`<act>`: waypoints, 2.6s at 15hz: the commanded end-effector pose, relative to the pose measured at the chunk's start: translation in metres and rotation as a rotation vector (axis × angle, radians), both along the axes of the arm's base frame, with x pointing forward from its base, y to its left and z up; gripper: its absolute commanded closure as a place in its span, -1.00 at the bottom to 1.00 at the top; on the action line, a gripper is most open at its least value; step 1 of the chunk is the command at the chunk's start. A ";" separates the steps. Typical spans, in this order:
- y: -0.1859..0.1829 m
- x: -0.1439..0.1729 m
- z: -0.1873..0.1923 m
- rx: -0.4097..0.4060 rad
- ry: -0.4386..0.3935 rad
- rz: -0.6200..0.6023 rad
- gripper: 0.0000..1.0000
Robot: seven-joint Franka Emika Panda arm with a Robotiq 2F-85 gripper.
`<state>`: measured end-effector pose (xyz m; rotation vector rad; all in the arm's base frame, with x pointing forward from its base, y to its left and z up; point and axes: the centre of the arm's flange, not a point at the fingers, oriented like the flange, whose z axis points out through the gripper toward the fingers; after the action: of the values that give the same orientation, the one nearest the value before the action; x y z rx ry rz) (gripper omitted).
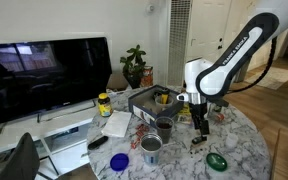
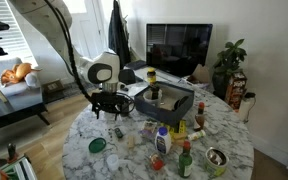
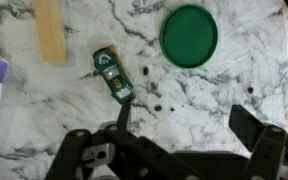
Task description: Pick up the toy car and put it on the table, pick up the wooden block to the right of the toy car and stack it on the wooden block to the left, pick up the car and put it on the stacked wooden blocks
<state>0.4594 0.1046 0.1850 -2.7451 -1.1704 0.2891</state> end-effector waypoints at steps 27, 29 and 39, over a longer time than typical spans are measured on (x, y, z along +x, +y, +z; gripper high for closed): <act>-0.047 0.007 -0.075 0.066 -0.157 0.435 0.74; -0.047 0.009 -0.068 0.064 -0.170 0.435 0.88; -0.050 0.061 -0.068 0.002 -0.251 0.271 0.86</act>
<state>0.5076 0.0558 0.1361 -2.5964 -1.6796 -0.0290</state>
